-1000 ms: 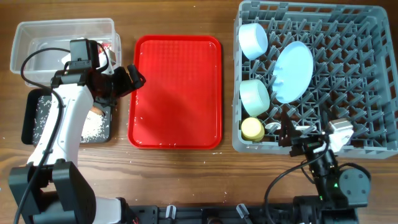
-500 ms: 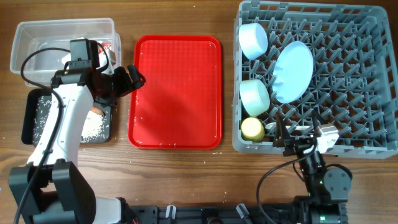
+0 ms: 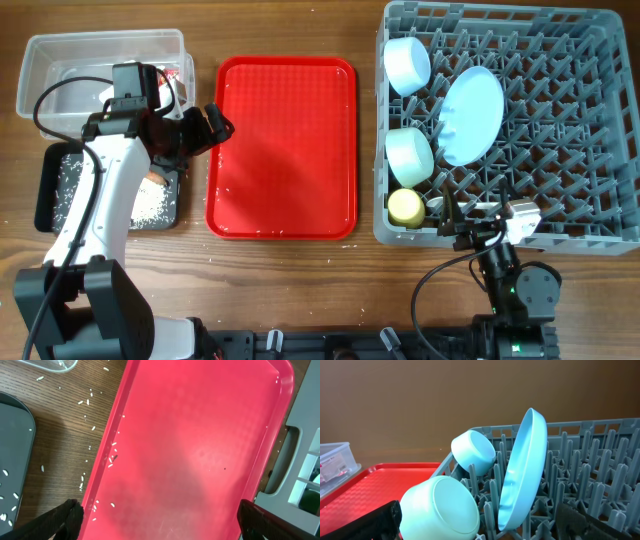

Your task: Sort waste into correct bins and load items into the dishwasher rack

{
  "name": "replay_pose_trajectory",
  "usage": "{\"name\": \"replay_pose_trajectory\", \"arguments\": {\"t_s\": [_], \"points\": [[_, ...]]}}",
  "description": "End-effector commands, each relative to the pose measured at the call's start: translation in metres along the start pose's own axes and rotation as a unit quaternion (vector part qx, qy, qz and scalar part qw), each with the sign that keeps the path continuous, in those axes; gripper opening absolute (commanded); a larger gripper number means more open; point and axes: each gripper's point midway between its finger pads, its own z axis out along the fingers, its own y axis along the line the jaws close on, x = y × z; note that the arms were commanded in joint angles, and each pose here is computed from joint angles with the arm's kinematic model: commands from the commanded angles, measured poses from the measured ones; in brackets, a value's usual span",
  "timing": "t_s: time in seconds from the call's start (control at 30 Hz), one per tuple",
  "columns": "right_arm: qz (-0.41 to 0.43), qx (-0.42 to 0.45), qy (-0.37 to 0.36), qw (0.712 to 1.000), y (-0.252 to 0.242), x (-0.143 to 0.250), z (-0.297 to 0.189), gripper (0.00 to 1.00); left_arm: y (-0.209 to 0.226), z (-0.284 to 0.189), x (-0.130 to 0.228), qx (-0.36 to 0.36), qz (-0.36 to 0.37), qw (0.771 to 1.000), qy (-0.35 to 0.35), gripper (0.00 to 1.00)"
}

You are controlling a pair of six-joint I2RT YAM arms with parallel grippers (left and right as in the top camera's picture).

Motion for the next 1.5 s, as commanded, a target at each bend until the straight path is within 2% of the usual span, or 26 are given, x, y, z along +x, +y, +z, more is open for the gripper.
{"name": "replay_pose_trajectory", "arguments": {"t_s": [0.0,0.33,0.37,0.47,0.57,0.73,0.97,1.2,1.47], "points": [[-0.011,0.008,-0.011,1.0,-0.003,-0.005,-0.001,1.0,-0.002,-0.005,-0.006,0.002,0.002,1.0,-0.011,1.0],[-0.011,0.008,-0.011,1.0,-0.003,-0.005,-0.001,1.0,-0.003,-0.007,-0.005,0.003,0.002,1.0,-0.013,1.0],[-0.011,0.008,-0.011,1.0,-0.003,-0.005,-0.001,1.0,-0.005,-0.013,-0.006,0.005,0.006,1.0,-0.021,1.0],[-0.011,0.008,-0.011,1.0,-0.003,-0.005,-0.001,1.0,0.007,-0.036,-0.014,-0.052,0.015,0.996,-0.071,1.0],[-0.011,0.008,-0.011,1.0,-0.003,-0.005,-0.001,1.0,-0.009,-0.051,-0.022,-0.042,0.05,0.989,-0.136,1.0],[-0.011,0.008,-0.011,1.0,-0.003,-0.005,-0.001,1.0,-0.045,-0.075,-0.02,0.046,0.12,0.949,-0.289,1.0],[-0.011,0.008,-0.011,1.0,-0.003,-0.005,-0.001,1.0,-0.025,-0.101,0.032,0.108,0.138,0.885,-0.431,1.0],[-0.011,0.008,-0.011,1.0,-0.003,-0.005,-0.001,1.0,-0.004,-0.109,0.066,0.128,0.143,0.845,-0.499,1.0],[-0.01,0.008,-0.011,1.0,-0.003,-0.005,-0.001,1.0,0.006,-0.117,0.08,0.141,0.142,0.809,-0.552,1.0]]}}
